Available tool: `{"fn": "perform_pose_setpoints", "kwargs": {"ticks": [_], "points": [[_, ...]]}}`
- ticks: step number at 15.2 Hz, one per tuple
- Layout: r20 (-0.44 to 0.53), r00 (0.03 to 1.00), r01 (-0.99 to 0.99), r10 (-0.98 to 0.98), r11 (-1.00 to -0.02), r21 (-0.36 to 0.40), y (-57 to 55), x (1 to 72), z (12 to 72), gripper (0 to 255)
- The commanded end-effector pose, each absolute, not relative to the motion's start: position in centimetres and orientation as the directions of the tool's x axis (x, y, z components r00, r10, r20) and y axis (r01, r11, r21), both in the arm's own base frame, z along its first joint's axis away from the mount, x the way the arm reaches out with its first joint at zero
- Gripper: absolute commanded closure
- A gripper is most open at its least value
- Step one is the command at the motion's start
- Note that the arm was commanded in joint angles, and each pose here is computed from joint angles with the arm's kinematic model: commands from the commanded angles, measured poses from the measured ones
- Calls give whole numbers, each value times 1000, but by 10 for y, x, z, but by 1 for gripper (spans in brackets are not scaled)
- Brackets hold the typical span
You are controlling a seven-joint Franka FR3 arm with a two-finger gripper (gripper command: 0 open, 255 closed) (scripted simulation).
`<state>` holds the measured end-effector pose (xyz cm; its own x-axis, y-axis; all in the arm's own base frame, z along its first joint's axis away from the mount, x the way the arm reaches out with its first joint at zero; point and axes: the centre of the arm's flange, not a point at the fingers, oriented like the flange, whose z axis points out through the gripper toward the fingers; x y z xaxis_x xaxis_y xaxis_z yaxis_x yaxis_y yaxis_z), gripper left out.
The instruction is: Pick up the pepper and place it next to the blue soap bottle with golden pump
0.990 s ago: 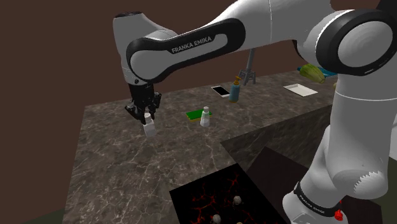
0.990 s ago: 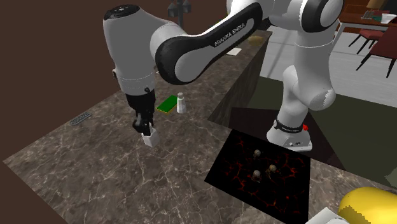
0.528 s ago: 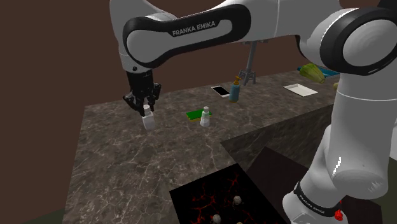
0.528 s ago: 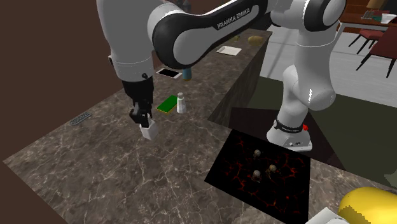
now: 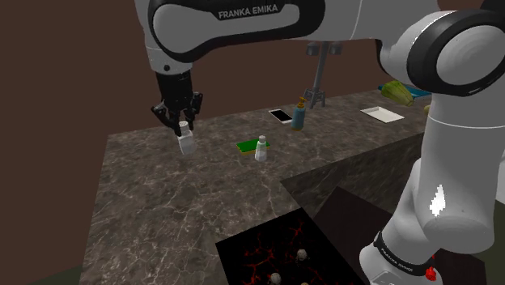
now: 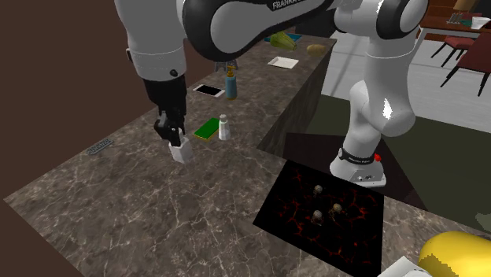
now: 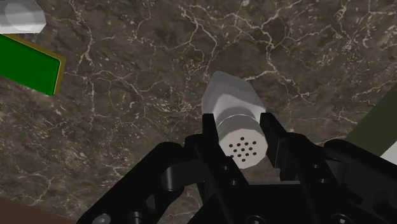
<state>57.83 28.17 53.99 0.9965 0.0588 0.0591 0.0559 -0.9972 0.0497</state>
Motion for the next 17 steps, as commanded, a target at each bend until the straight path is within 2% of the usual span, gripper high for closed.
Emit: {"fn": "perform_pose_setpoints", "kwargs": {"ticks": [1,13,17], "points": [[59,997,56,59,-997,50,280,579,552,255],[59,997,56,59,-997,50,280,579,612,255],[59,997,56,59,-997,50,228,569,612,255]]}}
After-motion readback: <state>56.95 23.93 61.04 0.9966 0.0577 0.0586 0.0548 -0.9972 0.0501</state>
